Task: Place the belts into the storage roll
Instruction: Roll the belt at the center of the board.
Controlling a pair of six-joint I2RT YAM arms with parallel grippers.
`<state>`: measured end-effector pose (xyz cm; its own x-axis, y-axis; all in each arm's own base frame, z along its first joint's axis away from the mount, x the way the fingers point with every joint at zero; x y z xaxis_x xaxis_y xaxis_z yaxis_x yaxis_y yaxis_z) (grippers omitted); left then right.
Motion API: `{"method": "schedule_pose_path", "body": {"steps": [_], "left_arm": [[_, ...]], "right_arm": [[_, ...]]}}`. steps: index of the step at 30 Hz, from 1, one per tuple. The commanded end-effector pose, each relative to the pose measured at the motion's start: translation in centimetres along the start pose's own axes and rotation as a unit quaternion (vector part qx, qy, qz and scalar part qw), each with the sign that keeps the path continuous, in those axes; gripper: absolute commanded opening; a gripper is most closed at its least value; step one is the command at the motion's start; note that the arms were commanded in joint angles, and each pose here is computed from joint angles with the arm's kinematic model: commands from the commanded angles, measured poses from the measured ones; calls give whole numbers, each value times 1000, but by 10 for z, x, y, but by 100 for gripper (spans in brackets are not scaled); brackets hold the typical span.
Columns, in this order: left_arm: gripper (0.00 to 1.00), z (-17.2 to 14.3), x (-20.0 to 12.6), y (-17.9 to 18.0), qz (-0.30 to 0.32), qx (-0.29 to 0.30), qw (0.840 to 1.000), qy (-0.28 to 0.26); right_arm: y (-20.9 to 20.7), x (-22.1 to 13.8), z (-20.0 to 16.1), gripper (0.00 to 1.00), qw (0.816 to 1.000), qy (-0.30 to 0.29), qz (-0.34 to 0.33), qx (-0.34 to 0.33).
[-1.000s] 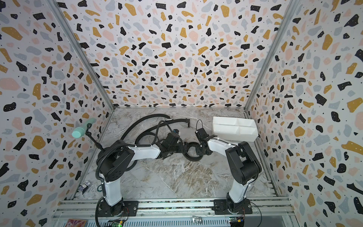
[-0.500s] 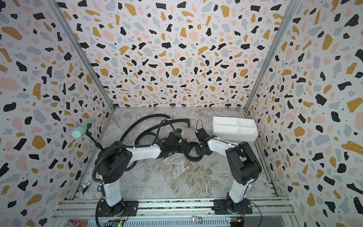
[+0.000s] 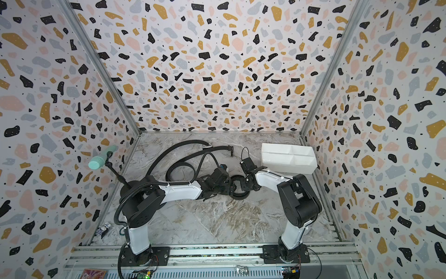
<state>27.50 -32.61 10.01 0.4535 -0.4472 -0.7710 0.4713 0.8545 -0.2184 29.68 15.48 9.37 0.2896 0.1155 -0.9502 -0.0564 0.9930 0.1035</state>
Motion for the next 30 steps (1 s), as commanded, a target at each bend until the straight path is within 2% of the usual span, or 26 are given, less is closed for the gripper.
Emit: {"method": "schedule_pose_path", "body": {"steps": [1, 7, 11, 17, 23, 25, 30], "left_arm": [[78, 5, 8, -1, 14, -6, 1000, -1], [60, 11, 29, -5, 19, 6, 1000, 10], [40, 7, 35, -2, 31, 12, 999, 24], [14, 8, 37, -4, 35, 40, 998, 46], [7, 10, 33, -5, 41, 114, 989, 89], [7, 10, 30, -3, 51, 150, 982, 108], [7, 7, 21, 3, 75, 232, 960, 138]], "right_arm": [[-17, 28, -50, 27, 992, 122, -33, -2], [-16, 29, -52, 27, 992, 126, -29, -3], [-15, 26, -50, 28, 992, 121, -25, -3], [-10, 16, -51, 40, 993, 119, 4, 1], [-16, -14, -52, 58, 994, 102, 46, 18], [-22, -26, -52, 64, 993, 98, 65, 28], [-29, -54, -49, 72, 990, 74, 110, 47]]}}
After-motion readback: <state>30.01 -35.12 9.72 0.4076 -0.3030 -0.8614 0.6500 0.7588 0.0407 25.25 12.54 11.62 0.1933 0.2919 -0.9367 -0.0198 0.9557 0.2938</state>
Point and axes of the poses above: each gripper's point midway between its finger pads, its own x axis out along the fingers, its own y axis along the line the jaws close on, z = x × y, the point moved 8 cm from there along -x, back along the fingers, and after that the axes turned 10 degrees about x, right-handed, at the moved point
